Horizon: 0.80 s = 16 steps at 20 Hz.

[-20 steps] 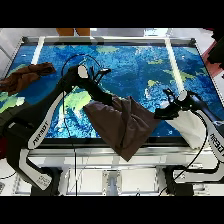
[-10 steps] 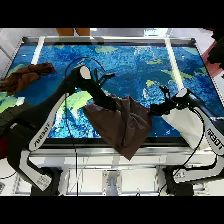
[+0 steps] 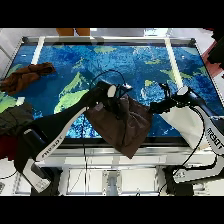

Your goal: Fold the shirts.

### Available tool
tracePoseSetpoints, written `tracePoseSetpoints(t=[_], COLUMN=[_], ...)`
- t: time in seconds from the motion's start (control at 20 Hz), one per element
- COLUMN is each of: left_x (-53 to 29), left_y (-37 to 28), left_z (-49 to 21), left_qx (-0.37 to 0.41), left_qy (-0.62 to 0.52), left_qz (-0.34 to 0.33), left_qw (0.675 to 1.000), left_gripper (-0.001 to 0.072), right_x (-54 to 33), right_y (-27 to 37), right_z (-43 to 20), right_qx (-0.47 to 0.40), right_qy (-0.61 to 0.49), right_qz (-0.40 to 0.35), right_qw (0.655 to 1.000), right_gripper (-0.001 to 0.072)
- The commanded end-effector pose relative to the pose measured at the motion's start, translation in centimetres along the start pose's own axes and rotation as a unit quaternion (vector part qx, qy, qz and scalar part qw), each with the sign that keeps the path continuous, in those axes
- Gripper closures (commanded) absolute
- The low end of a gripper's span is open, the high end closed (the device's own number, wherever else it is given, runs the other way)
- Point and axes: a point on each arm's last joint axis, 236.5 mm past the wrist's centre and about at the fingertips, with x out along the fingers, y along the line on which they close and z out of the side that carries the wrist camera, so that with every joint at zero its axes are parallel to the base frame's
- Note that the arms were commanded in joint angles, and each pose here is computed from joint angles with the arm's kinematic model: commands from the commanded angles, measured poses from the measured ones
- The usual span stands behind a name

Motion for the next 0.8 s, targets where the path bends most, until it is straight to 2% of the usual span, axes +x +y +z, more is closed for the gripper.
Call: tracePoseSetpoints(t=[0.0,0.05,0.1,0.15,0.2,0.25,0.35,0.45,0.55,0.75], left_x=[1.4,2.2,2.9,3.2,3.1,2.3,-1.5,-9.7,-19.0,-32.1], left_y=[2.1,2.4,2.5,2.6,3.1,4.0,8.0,13.2,16.8,18.6], left_z=[2.8,2.6,2.2,2.0,1.9,2.0,2.8,3.9,3.2,-3.4], left_qx=[-0.061,-0.07,-0.07,-0.065,-0.053,-0.044,-0.026,-0.022,-0.063,-0.166], left_qy=[-0.056,-0.051,-0.04,-0.033,-0.031,-0.029,-0.03,-0.05,-0.081,-0.136], left_qz=[0.065,0.07,0.071,0.073,0.083,0.106,0.199,0.332,0.416,0.431], left_qw=[0.994,0.994,0.994,0.995,0.995,0.993,0.979,0.942,0.904,0.876], left_gripper=[0.0013,0.0078,0.0305,0.0616,0.0695,0.0696,0.0696,0.0697,0.0697,0.0697], right_x=[0.0,0.0,0.0,0.0,-0.1,-0.3,-1.6,-4.9,-10.1,-24.3], right_y=[0.1,0.2,0.2,0.3,0.3,0.3,0.3,-0.1,0.1,3.4], right_z=[-0.2,-0.2,-0.3,-0.5,-0.5,-0.4,0.0,0.7,1.2,1.8], right_qx=[-0.009,-0.015,-0.017,-0.017,-0.018,-0.019,-0.024,-0.034,-0.047,-0.098], right_qy=[0.004,0.005,0.008,0.01,0.011,0.009,-0.009,-0.042,-0.083,-0.237], right_qz=[0.003,0.004,0.004,0.005,0.006,0.005,-0.002,-0.022,-0.042,-0.11], right_qw=[1.0,1.0,1.0,1.0,1.0,1.0,1.0,0.998,0.995,0.96], right_gripper=[0.0679,0.0679,0.0679,0.0679,0.068,0.068,0.068,0.068,0.068,0.0682])
